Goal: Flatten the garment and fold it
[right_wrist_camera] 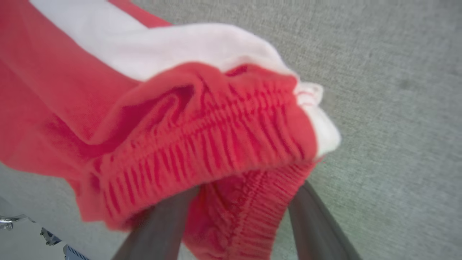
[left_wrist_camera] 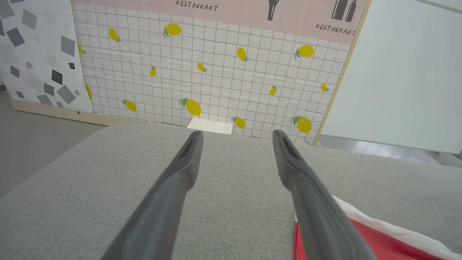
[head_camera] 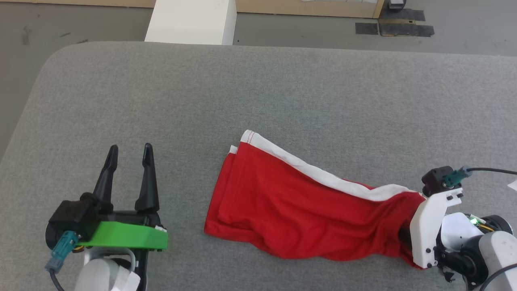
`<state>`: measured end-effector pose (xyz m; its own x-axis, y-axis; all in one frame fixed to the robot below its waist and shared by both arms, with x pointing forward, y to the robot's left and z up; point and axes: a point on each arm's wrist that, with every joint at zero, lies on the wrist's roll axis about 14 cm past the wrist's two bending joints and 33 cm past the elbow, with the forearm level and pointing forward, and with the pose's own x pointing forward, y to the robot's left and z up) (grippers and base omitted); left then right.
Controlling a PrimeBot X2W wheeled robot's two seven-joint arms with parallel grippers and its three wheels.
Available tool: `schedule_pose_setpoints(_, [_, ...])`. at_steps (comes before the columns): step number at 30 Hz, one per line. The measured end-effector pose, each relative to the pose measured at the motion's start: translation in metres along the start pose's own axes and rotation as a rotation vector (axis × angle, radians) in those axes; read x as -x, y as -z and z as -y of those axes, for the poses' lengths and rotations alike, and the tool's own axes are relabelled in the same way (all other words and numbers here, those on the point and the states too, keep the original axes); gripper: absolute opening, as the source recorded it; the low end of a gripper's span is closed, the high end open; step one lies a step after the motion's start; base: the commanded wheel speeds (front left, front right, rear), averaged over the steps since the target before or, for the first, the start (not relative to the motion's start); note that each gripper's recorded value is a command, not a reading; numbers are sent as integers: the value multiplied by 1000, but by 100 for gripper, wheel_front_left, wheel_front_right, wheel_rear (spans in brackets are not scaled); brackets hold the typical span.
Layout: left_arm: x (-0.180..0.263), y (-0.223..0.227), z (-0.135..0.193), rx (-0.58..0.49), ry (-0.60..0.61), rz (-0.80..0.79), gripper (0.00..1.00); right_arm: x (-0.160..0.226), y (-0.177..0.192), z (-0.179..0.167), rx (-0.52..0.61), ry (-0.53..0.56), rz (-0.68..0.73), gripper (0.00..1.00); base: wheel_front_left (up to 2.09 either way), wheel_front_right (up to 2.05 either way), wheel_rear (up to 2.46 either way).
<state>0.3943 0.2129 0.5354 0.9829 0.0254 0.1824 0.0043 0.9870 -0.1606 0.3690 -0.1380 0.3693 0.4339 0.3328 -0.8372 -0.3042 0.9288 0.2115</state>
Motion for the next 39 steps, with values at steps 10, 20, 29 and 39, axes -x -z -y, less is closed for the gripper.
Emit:
schedule_pose_setpoints(10, [0, -3, 5, 7, 9, 11, 100, 5, -2, 9, -14, 18, 7, 0, 0, 0, 0])
schedule_pose_setpoints(20, [3, 5, 13, 16, 31, -15, 100, 42, 2, 92, -106, 221, -1, 0, 0, 0, 0])
schedule_pose_setpoints(29, [7, 26, 12, 18, 30, -82, 100, 74, 11, 150, -150, 414, -55, 0, 0, 0, 0])
schedule_pose_setpoints(39, [13, 31, 5, 16, 8, -104, 100, 88, 0, 137, -12, 438, -138, 0, 0, 0, 0])
